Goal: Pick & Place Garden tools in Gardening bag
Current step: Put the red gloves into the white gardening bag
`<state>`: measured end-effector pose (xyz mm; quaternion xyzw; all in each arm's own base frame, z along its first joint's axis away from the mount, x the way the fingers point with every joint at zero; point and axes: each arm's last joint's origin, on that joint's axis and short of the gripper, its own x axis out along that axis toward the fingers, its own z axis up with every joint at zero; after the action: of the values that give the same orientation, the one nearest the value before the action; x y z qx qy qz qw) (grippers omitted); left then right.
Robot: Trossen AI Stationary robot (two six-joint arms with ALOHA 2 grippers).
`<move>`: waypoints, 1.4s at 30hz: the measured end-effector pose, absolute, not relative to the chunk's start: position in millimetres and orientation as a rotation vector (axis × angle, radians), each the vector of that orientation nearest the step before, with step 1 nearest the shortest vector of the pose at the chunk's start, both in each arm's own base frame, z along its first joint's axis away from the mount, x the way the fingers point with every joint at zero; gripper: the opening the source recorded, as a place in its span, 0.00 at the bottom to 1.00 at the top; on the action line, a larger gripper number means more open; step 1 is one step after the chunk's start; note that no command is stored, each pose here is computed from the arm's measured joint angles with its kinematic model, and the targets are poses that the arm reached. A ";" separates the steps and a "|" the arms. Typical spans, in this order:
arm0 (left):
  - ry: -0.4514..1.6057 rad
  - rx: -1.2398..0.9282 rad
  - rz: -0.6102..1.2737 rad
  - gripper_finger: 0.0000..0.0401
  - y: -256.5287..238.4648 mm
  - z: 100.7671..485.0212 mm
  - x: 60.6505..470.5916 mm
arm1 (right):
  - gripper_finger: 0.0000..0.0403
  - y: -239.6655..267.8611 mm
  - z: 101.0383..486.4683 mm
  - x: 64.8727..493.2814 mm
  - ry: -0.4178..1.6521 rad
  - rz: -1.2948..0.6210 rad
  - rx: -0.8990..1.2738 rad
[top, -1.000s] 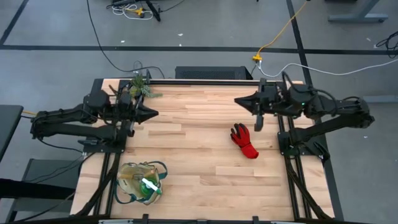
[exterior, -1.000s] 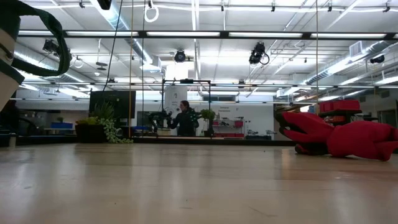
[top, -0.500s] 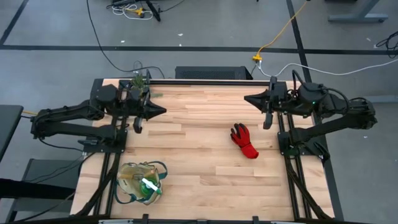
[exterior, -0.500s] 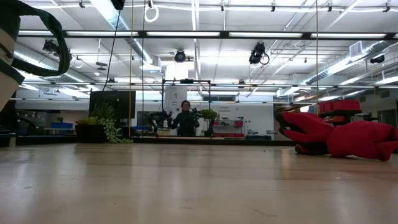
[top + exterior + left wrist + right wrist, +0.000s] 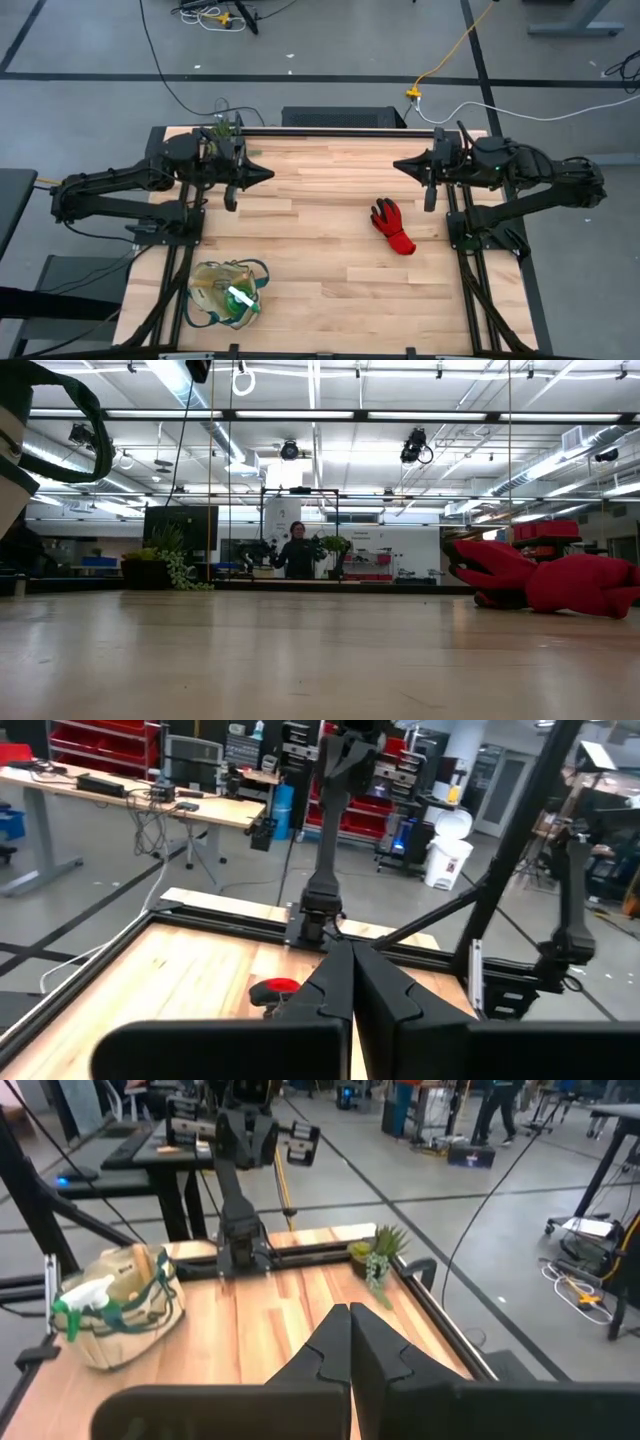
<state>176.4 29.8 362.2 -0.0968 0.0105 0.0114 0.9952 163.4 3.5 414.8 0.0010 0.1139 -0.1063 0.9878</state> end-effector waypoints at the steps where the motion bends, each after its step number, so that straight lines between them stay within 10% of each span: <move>1: 0.020 -0.192 0.034 0.01 30.1 362.2 176.4 | 0.00 3.5 414.1 163.1 0.237 -0.214 0.000; 42: 0.027 -0.177 0.066 0.03 31.0 361.1 176.2 | 0.22 3.7 342.9 189.5 0.830 -0.521 0.363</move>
<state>176.2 31.0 361.1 -0.0883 0.0137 0.0329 0.9955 189.5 3.7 342.9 0.1736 0.3964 -0.2486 0.8666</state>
